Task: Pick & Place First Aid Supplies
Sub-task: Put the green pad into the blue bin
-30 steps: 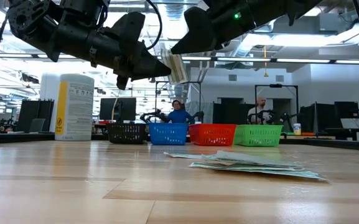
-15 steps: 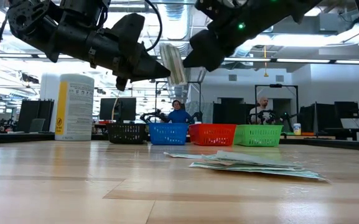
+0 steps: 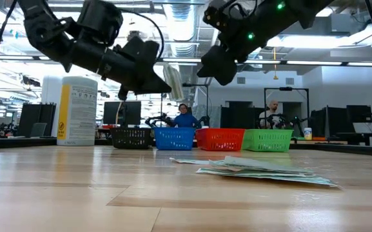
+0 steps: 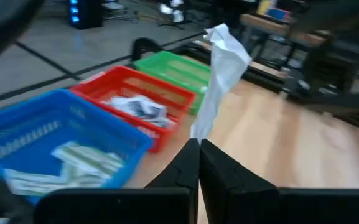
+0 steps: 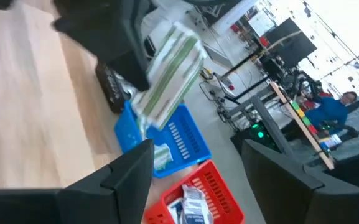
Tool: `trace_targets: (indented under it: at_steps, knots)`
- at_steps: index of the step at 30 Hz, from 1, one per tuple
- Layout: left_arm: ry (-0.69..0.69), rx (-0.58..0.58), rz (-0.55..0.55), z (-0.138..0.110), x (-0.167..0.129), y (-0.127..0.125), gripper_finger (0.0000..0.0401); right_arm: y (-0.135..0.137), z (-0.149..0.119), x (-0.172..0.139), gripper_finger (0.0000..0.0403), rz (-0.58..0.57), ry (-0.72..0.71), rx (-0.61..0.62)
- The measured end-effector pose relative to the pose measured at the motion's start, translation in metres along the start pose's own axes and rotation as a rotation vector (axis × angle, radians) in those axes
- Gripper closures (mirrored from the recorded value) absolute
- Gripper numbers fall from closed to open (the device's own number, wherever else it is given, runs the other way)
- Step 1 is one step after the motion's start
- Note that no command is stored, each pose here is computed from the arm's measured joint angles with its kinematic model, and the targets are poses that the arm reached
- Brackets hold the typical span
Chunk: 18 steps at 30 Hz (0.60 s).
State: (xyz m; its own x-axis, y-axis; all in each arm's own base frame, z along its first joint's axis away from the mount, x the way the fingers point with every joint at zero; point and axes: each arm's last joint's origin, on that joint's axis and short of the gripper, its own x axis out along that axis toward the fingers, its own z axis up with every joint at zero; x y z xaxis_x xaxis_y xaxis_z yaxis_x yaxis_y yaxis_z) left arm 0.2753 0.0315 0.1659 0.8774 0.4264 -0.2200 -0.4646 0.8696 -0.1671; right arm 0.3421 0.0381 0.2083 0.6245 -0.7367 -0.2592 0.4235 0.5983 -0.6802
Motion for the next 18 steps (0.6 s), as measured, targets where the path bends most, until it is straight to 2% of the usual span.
trace_targets:
  at_steps: [7,12,18]
  knots:
    - [-0.016,-0.040,0.102,0.011,0.013,0.044,0.0394,-0.006,-0.005,0.011,0.0172,0.026,0.026,0.030]
    - [-0.027,-0.063,0.037,0.024,0.024,0.059,0.0394,-0.010,-0.008,0.021,0.0178,0.113,0.013,0.069]
    - [0.079,-0.052,0.059,-0.001,0.048,0.063,0.0395,-0.014,-0.009,0.027,0.0179,0.127,0.012,0.085]
